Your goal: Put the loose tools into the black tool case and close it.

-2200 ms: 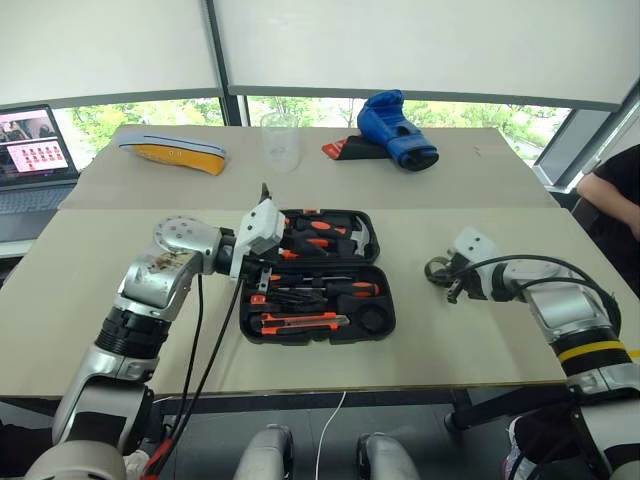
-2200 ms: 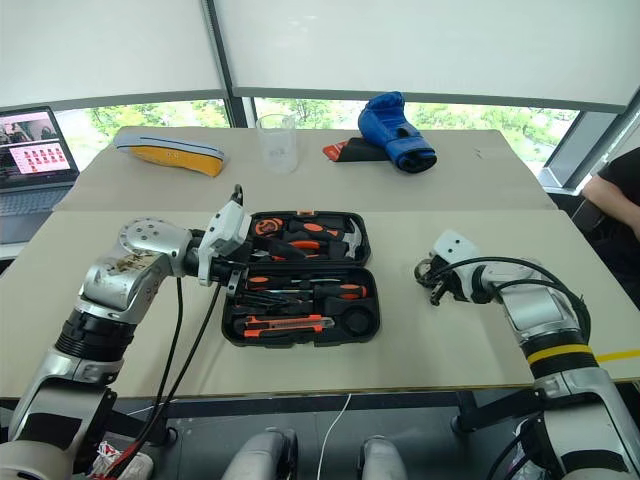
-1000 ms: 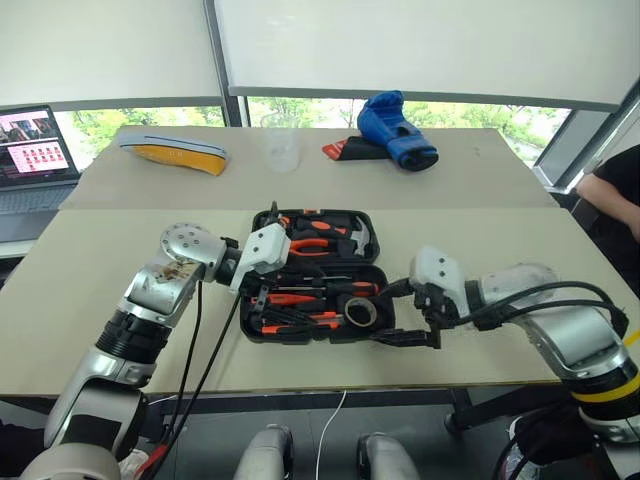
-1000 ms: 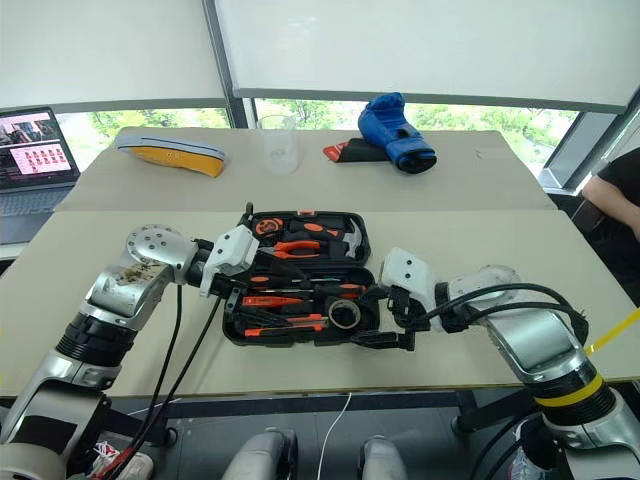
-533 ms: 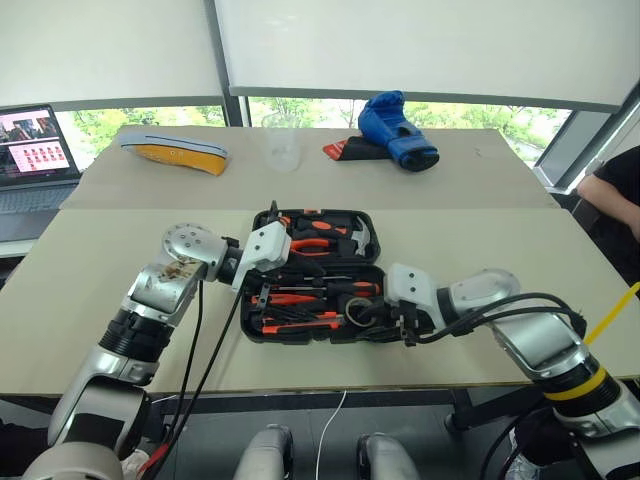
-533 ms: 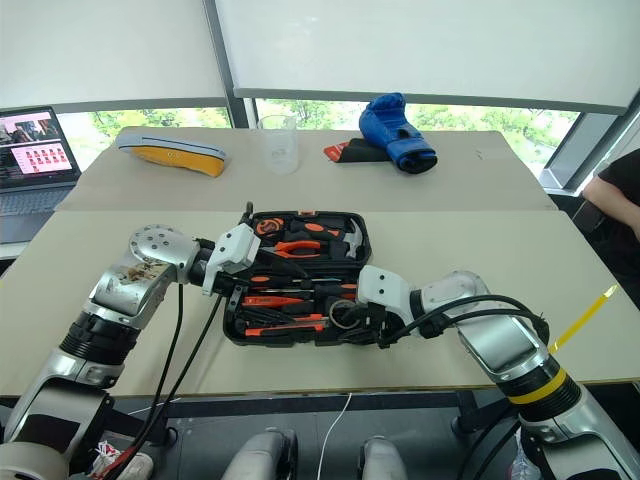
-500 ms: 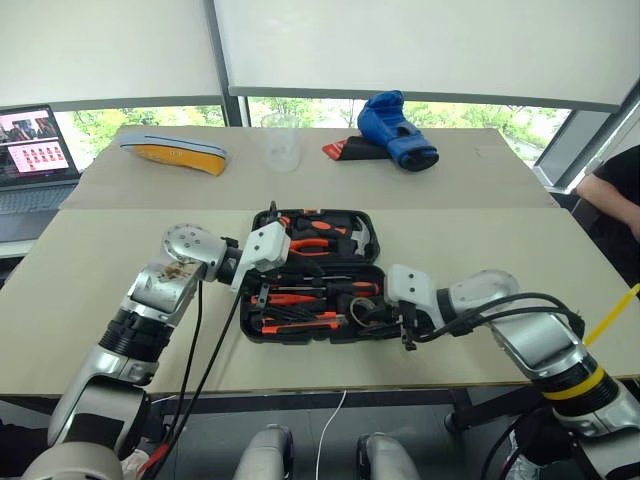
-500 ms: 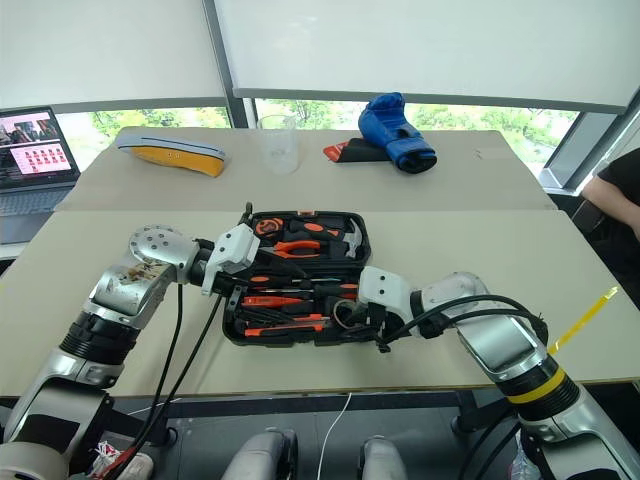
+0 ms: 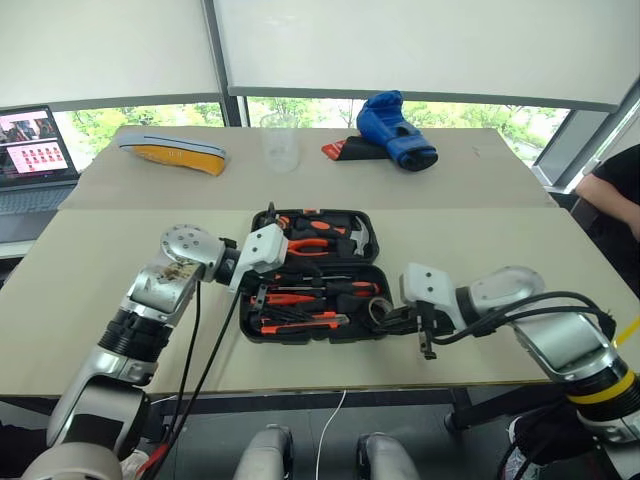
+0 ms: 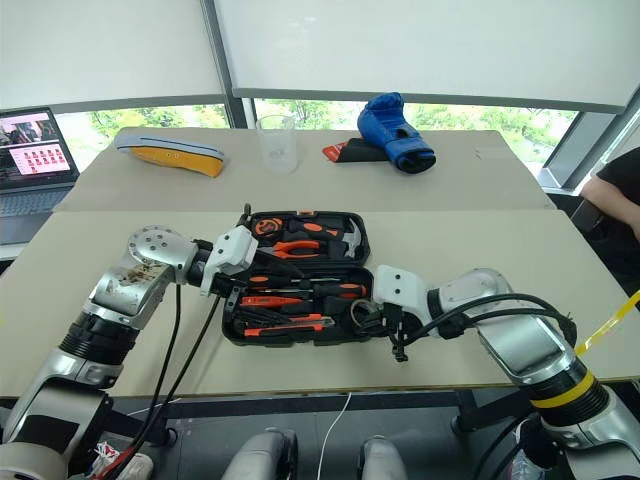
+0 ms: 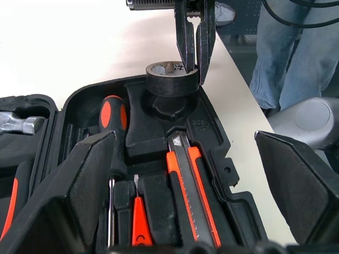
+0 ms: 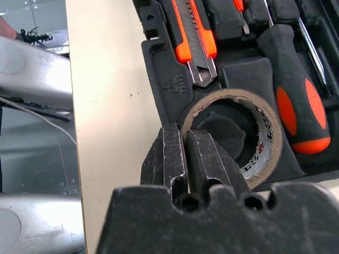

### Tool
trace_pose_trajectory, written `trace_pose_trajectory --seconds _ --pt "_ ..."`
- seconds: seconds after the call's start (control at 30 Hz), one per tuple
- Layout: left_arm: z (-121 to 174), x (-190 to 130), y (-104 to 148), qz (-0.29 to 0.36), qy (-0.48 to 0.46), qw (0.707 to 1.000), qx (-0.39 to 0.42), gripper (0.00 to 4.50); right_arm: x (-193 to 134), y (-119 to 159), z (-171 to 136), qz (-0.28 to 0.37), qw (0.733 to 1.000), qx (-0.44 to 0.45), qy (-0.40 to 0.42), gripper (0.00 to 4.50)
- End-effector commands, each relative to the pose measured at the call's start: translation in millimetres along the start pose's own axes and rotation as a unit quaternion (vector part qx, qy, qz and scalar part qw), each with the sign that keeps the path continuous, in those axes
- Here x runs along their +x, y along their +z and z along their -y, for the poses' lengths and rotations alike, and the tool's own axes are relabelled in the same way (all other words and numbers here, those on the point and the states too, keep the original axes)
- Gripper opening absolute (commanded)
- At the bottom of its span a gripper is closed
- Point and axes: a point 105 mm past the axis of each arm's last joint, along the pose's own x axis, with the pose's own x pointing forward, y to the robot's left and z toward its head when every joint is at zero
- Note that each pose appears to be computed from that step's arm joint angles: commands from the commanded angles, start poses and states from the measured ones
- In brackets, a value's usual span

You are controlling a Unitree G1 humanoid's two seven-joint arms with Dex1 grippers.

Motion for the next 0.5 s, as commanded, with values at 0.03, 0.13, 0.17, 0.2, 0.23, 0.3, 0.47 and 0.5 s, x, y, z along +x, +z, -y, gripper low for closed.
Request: trace_pose_trajectory --seconds 0.03,0.13,0.17,0.2,0.23,0.3,0.47,0.5 --pt "-4.7 -1.3 12.0 0.004 0.003 1.0 0.026 4.5 -0.3 3.3 6.0 0.008 1.0 0.0 -0.019 0.02" --pt "-6.0 -2.9 13.1 0.002 0.004 1.0 0.028 4.5 1.9 1.5 5.0 0.006 1.0 0.008 -0.016 0.38" --pt "-6.0 -3.3 13.2 0.002 0.004 1.0 0.028 4.5 2.1 2.2 3.7 0.007 1.0 0.008 -0.013 0.76" --pt "-6.0 -3.8 13.3 0.002 0.004 1.0 0.028 4.5 1.9 3.7 1.6 0.009 1.0 0.008 -0.008 0.96" --pt "-5.9 -4.2 13.2 0.002 0.004 1.0 0.027 4.5 1.4 5.4 0.0 0.01 1.0 0.006 -0.004 1.34" --pt "-5.7 -5.1 12.9 0.001 0.005 1.0 0.026 4.5 -0.4 10.1 -2.0 0.015 1.0 0.001 0.001 2.08" --pt "-5.9 -6.9 11.4 0.002 0.014 1.0 0.02 4.5 -8.5 22.2 -0.1 0.034 0.999 -0.002 -0.01 3.75" --pt "-6.7 -8.8 10.2 0.003 0.024 1.0 0.013 4.5 -14.5 25.7 3.4 0.046 0.999 0.005 -0.023 4.04"
